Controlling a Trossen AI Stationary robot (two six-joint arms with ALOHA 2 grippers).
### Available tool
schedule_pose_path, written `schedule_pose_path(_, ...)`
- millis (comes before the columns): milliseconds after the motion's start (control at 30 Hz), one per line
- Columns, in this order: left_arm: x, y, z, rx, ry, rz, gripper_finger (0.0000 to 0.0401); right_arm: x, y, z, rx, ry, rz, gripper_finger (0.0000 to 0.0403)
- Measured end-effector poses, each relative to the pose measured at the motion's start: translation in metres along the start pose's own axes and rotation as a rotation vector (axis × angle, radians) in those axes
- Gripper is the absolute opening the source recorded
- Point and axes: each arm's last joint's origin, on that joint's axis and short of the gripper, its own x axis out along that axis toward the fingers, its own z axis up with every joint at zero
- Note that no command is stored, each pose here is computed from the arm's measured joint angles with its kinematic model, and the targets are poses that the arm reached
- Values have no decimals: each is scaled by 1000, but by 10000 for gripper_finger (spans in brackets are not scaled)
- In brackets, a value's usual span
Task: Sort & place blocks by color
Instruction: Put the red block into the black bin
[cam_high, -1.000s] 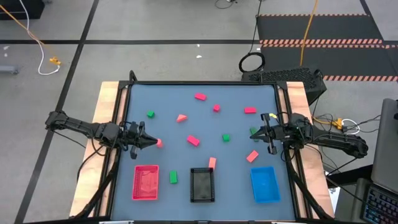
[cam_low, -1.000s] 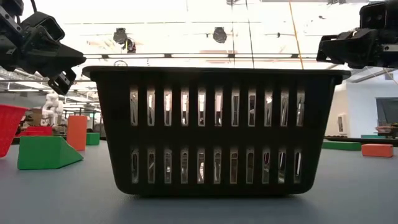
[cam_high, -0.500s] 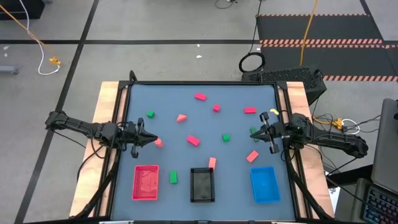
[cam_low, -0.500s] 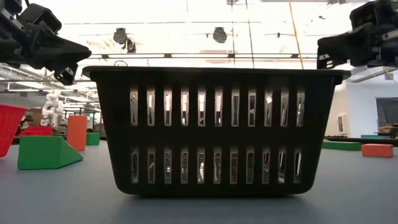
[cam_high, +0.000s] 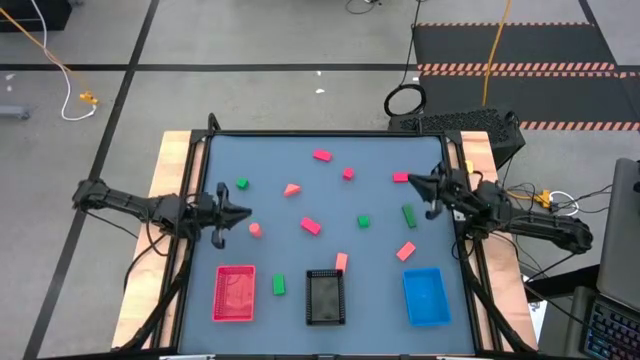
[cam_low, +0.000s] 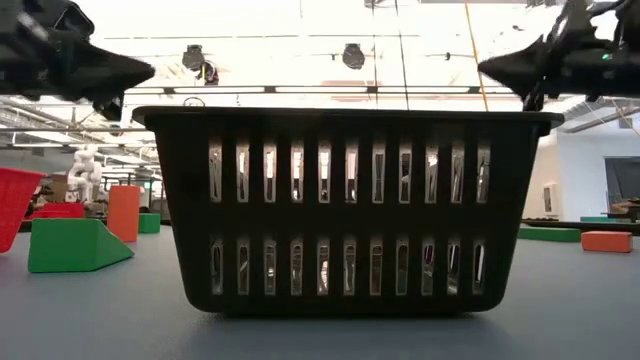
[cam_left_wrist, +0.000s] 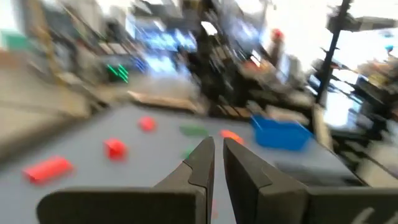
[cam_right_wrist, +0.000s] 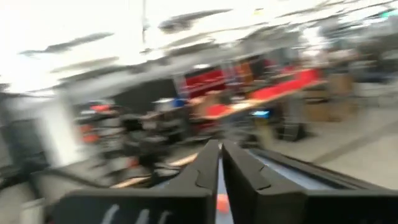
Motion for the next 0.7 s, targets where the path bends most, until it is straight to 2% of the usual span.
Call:
schedule_pose_path(67,0,3,7,50,-56,59,38,2,-2,-2,-40,8,-68,49)
schedule_pose_path(167,3,7,19,108,-23,125,54,6,-5,-4,-92,0,-184,88)
schedule_pose_path(300,11,13,43,140,95,255,114,12,-9,-4,-176,-12,-331,135)
schedule_pose_path(367,19,17,54,164,150,329,154,18,-10,-8,-281,80,-366,152)
schedule_pose_path(433,30,20,65,184,197,404,193,32,-4,7,-363,113,-382,164)
schedule_pose_path(533,50,29,77,224,270,494,244,56,0,25,-469,259,-441,172)
schedule_pose_path(633,71,43,86,220,318,585,279,81,-3,36,-510,473,-490,172)
schedule_pose_path(700,84,55,91,178,341,654,291,97,-7,44,-483,588,-491,169)
